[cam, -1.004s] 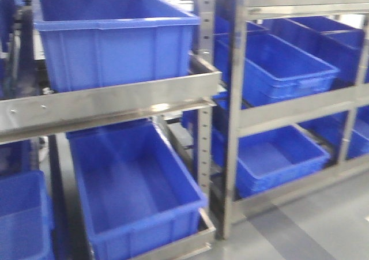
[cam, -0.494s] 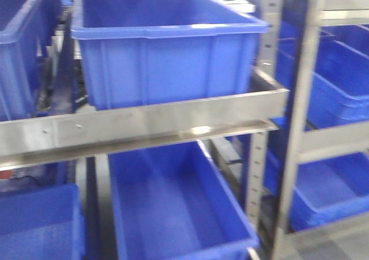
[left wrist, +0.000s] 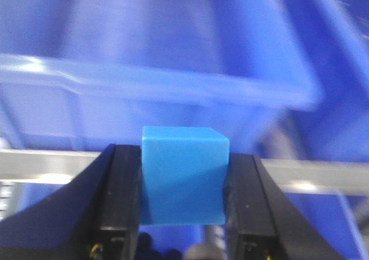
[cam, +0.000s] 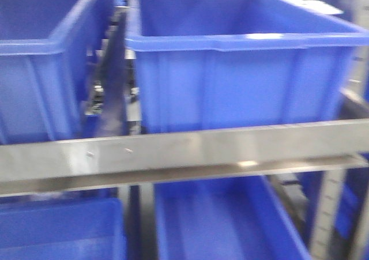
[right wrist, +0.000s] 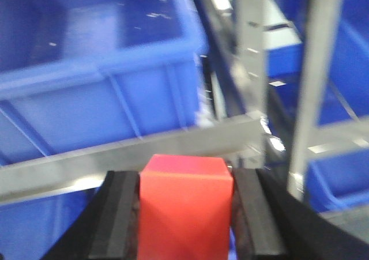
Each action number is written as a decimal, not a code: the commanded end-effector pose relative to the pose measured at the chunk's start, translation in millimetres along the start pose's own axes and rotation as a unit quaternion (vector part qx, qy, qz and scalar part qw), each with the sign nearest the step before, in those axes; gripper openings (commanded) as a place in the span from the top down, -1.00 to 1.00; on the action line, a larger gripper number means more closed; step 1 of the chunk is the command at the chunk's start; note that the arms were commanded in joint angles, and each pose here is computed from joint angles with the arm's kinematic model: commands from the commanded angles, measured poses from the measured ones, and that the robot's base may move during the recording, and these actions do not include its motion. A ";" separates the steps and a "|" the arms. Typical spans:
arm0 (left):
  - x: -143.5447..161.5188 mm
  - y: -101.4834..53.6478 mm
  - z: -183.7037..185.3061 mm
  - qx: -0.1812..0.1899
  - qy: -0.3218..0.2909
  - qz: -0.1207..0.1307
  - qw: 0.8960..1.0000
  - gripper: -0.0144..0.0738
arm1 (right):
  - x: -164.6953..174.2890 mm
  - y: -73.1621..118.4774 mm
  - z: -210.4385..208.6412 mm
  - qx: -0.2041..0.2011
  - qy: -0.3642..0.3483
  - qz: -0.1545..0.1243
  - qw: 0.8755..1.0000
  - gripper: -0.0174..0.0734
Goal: Sort and place red and blue blocks on shelf
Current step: 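Drive the base down the aisle and turn toward the blue-bin shelf, then hold both cubes above the two blue bins on the shelf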
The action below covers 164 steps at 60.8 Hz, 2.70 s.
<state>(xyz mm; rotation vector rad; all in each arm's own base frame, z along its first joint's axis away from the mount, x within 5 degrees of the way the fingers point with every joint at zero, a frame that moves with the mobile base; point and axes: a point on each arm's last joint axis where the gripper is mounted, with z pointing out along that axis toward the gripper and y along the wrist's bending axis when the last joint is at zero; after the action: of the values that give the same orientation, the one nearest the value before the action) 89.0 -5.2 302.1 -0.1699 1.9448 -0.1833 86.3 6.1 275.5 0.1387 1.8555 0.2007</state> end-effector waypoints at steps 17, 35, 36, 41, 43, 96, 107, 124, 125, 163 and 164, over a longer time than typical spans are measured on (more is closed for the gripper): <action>-15.2 -5.0 -3.7 0.020 -0.050 0.004 0.999 0.40 | -16.2 2.6 -3.1 -0.006 -0.056 -0.004 0.998 0.47; -15.2 -5.0 -3.7 0.020 -0.050 0.004 0.999 0.40 | -16.2 2.6 -3.1 -0.006 -0.056 -0.004 0.998 0.47; -15.2 -5.0 -3.7 0.020 -0.050 0.004 0.999 0.40 | -16.2 2.6 -3.1 -0.006 -0.056 -0.004 0.998 0.47; -15.2 -5.0 -3.7 0.020 -0.050 0.004 0.999 0.40 | -16.2 2.6 -3.1 -0.006 -0.056 -0.004 0.998 0.47; -15.2 -5.0 -3.7 0.020 -0.050 0.004 0.999 0.40 | -16.2 2.6 -3.1 -0.006 -0.056 -0.004 0.998 0.47; -15.2 -5.0 -3.7 0.020 -0.050 0.004 0.999 0.40 | -16.2 2.6 -3.1 -0.006 -0.056 -0.004 0.998 0.47; -15.2 -5.0 -3.7 0.020 -0.050 0.004 0.999 0.40 | -16.2 2.6 -3.1 -0.006 -0.056 -0.004 0.998 0.47; -15.2 -5.0 -3.7 0.020 -0.050 0.004 0.999 0.40 | -16.2 2.6 -3.1 -0.006 -0.056 -0.004 0.998 0.47; -15.2 -5.0 -3.7 0.020 -0.050 0.004 0.999 0.40 | -16.2 2.6 -3.1 -0.006 -0.056 -0.004 0.998 0.47; -15.2 -5.0 -3.7 0.020 -0.050 0.004 0.999 0.40 | -16.2 2.6 -3.1 -0.006 -0.056 -0.004 0.998 0.47; -15.2 -5.0 -3.7 0.020 -0.050 0.004 0.999 0.40 | -16.2 2.6 -3.1 -0.006 -0.056 -0.004 0.998 0.47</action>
<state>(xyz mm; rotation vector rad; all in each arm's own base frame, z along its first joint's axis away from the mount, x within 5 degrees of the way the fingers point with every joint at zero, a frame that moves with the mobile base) 89.0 -5.2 302.1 -0.1699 1.9448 -0.1833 86.3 6.1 275.5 0.1387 1.8555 0.2007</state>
